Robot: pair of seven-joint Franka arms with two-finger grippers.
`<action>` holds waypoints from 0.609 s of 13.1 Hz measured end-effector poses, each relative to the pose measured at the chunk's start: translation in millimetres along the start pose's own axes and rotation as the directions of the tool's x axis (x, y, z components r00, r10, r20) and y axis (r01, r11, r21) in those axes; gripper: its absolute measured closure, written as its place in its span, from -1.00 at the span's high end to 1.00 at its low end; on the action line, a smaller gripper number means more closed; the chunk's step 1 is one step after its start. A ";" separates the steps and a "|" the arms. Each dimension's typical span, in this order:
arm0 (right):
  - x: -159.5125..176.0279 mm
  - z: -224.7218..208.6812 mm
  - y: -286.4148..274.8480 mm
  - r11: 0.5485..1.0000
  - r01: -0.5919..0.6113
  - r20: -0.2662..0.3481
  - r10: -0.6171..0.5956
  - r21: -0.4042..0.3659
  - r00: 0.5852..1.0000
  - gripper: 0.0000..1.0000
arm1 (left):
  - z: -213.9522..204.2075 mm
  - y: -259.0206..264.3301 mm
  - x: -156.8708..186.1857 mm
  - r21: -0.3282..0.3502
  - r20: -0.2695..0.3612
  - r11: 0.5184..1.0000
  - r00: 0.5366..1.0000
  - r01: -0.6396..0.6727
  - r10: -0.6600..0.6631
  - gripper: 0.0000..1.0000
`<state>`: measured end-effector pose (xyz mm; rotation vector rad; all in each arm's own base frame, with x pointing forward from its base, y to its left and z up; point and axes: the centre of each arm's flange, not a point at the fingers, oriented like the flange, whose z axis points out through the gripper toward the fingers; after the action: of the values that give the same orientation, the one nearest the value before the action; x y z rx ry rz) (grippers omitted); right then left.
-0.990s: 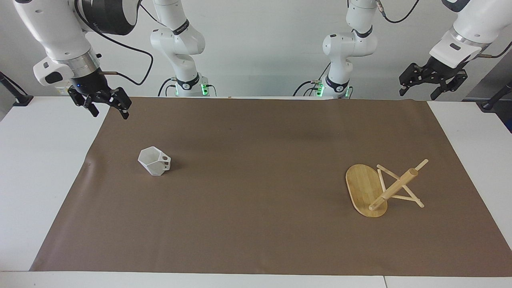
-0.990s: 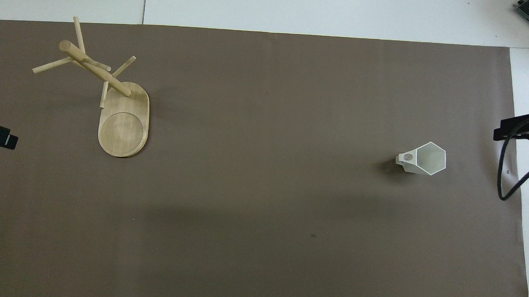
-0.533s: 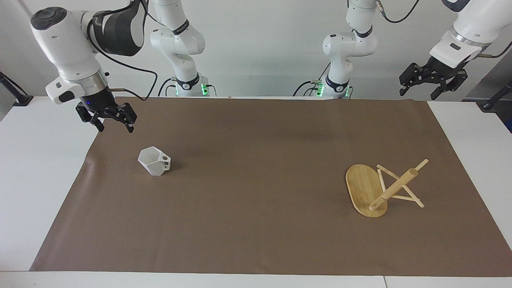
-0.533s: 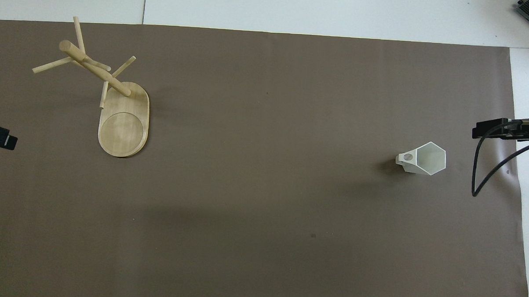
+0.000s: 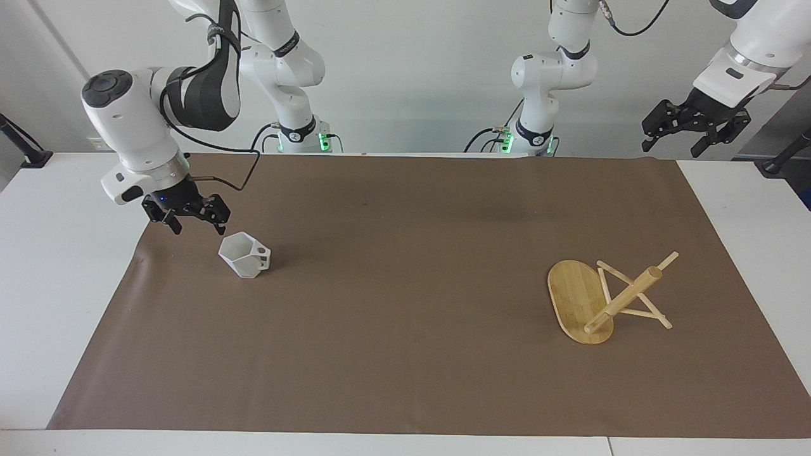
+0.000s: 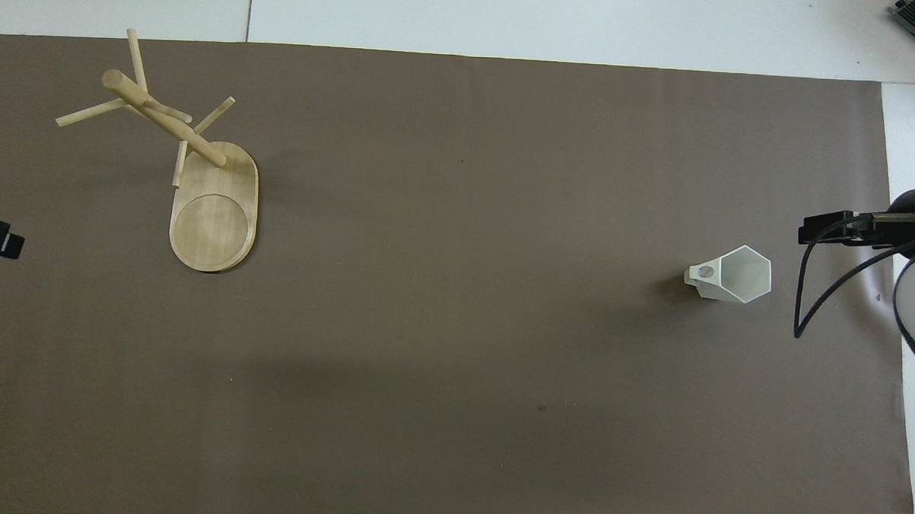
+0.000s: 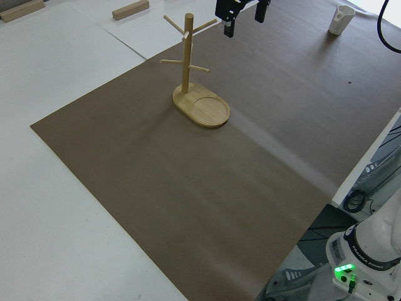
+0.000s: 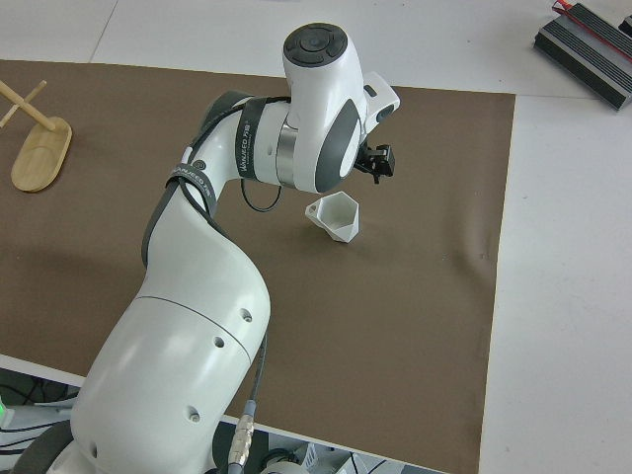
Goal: Hang cup on rack
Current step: 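Reach the right gripper to the white hexagonal cup's handle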
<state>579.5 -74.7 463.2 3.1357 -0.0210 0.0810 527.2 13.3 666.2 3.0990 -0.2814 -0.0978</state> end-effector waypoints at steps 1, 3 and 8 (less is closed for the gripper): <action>-0.1 6.8 0.2 1.000 0.002 -0.002 -0.002 0.000 1.000 1.00 | -0.2 0.0 0.2 0.000 -0.002 1.000 1.000 0.000 0.000 1.00; -2.0 17.2 0.0 1.000 0.003 0.001 -0.003 0.000 1.000 1.00 | -0.3 0.9 0.4 0.001 -0.003 1.000 1.000 -0.002 0.002 1.00; -10.0 43.2 -0.4 1.000 0.003 0.039 -0.003 0.005 0.999 1.00 | -0.3 1.1 0.5 0.001 -0.002 1.000 1.000 -0.002 0.002 1.00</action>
<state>571.7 -74.4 419.5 3.1414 -0.0169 0.0204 527.5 12.1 666.4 3.0992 -0.2848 -0.0939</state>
